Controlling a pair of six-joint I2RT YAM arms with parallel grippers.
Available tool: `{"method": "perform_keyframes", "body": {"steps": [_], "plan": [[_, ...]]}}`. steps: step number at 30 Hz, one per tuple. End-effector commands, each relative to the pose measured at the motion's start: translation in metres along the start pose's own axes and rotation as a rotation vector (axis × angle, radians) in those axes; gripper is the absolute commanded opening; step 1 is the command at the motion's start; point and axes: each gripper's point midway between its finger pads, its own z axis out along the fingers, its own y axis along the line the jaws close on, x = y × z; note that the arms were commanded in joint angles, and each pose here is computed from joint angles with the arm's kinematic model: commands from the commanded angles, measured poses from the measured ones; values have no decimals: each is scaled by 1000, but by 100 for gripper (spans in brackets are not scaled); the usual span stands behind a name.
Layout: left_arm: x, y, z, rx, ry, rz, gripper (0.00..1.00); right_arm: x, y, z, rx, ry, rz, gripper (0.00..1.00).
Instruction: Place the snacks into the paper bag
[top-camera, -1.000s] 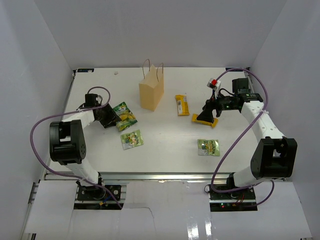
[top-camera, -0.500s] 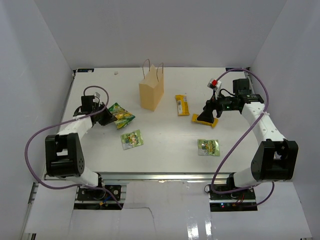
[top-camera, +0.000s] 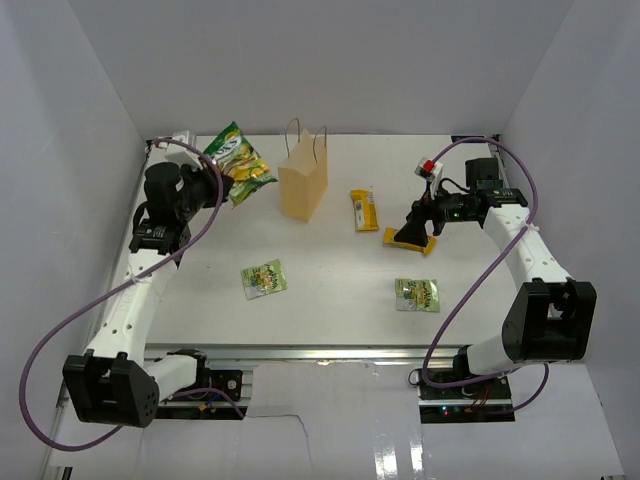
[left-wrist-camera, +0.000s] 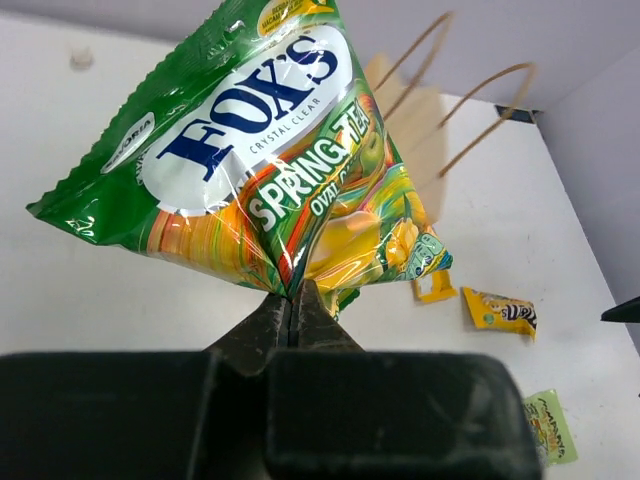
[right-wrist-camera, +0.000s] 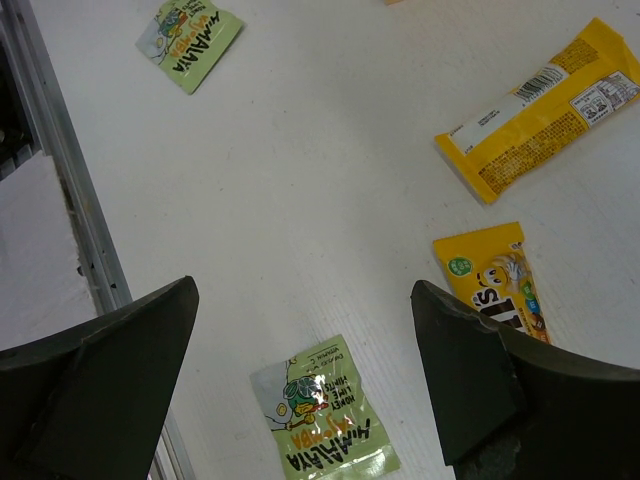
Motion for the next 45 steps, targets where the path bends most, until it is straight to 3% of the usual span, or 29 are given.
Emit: {"method": "perform_keyframes", "body": {"steps": [1,7,14,28,45], "plan": [[-67,-54,-8,64,-187,201,0,-11,7,-5,-9,-27,-27,93],[-114,-93,14,-4,-289,401,0,-9,10,-6,-9,-27,-26,93],[-130,-104,59,-96,-336,549,0,-7,12,-8,4,-24,-41,93],[-102,-141,102,-116,-331,594,0,-3,10,-8,18,-15,-47,93],[-79,-132,130,-238,-308,653,0,-2,7,-4,2,-15,-42,93]]}}
